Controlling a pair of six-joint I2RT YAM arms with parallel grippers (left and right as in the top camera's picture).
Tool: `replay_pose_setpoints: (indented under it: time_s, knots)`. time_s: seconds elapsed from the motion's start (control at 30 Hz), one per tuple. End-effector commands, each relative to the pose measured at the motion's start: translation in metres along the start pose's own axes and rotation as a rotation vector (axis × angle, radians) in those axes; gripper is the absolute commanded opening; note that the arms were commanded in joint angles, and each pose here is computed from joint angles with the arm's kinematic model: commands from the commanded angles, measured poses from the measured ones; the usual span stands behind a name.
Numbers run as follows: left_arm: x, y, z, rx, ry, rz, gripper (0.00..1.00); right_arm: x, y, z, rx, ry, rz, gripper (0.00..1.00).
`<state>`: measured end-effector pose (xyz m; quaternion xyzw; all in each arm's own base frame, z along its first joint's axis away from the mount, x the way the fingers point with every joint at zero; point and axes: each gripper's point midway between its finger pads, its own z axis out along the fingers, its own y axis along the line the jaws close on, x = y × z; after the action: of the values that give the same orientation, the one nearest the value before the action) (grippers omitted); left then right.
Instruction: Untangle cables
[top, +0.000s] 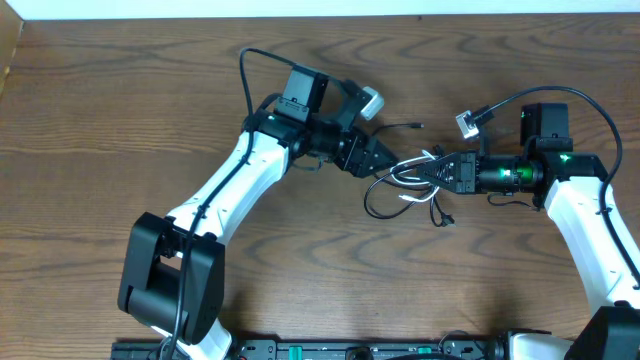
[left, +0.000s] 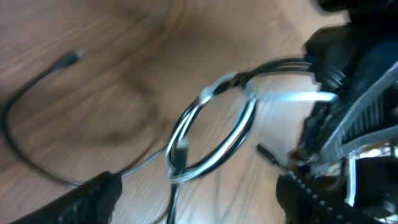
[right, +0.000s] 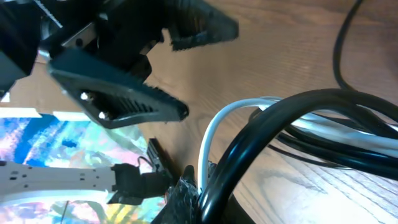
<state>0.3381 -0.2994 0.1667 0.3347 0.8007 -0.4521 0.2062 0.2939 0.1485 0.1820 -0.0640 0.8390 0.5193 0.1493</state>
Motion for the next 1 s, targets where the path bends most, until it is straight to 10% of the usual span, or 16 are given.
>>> replay_pose_setpoints:
  time_s: [0.0, 0.83, 0.97]
  knots:
    - [-0.010, -0.017, 0.006, 0.070, -0.029, 0.080, 0.85, 0.000, 0.016, 0.000, -0.075, 0.004, -0.037, 0.01]
    - [0.011, -0.030, 0.053, 0.127, 0.041, 0.225, 0.74, -0.010, 0.055, -0.018, -0.330, -0.037, -0.112, 0.01]
    - [0.009, -0.029, 0.053, 0.125, 0.033, 0.233, 0.53, -0.012, 0.054, -0.020, -0.331, -0.045, -0.110, 0.01]
